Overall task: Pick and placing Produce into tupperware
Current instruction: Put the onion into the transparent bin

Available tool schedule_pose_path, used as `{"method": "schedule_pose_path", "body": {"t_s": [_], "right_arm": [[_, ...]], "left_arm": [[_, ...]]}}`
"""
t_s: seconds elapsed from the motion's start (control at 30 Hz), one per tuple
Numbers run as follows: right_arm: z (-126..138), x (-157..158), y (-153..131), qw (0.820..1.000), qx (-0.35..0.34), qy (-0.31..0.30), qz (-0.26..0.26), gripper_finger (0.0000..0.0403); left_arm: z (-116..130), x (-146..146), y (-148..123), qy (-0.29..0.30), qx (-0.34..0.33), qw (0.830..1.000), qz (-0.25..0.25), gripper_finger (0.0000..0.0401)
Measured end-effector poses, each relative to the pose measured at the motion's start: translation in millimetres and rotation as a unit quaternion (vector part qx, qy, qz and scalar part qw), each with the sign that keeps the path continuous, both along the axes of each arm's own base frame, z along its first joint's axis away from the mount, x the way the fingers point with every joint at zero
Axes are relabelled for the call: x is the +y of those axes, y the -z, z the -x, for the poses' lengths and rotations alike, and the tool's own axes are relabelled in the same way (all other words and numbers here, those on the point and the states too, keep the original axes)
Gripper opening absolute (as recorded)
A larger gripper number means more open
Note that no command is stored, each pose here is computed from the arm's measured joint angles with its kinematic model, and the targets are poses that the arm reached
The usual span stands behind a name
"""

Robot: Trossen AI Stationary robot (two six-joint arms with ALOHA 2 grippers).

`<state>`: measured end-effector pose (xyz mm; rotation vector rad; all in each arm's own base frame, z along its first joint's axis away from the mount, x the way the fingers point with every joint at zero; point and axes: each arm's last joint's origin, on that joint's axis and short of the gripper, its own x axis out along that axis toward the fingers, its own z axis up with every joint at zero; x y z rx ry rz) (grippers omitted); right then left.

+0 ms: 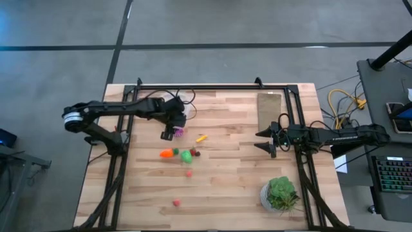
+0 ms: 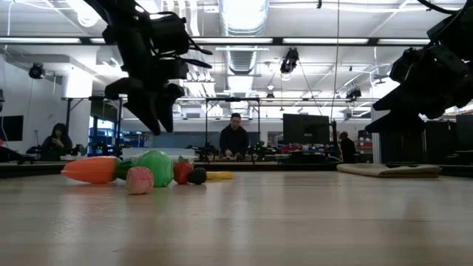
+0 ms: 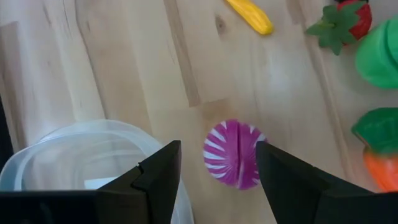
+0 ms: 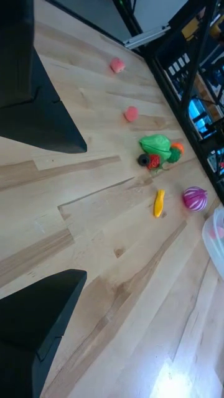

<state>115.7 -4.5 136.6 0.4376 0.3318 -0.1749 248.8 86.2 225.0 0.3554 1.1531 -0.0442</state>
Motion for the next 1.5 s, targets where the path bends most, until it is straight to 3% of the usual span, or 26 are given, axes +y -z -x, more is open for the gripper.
{"method": "schedule_pose_path", "body": {"t_s": [0.47, 0.67, 1.07, 1.5], "right_arm": [[0, 0, 0, 1.0, 0.0, 0.0, 0.0, 0.0313], [0, 0, 0, 1.0, 0.0, 0.0, 0.0, 0.0313], [0, 0, 0, 1.0, 0.0, 0.0, 0.0, 0.0313], [0, 0, 0, 1.0, 0.0, 0.0, 0.0, 0.0313]], "left_arm": [[-11, -14, 29, 0.03, 0.069, 0.997, 0.023, 0.0192], [-16, -9, 41, -0.024, 0.098, 0.995, -0.006, 0.0192], [-16, -11, 34, -0.06, 0.076, 0.995, -0.01, 0.0192], [-16, -15, 33, -0.054, 0.065, 0.996, -0.009, 0.0192]]}}
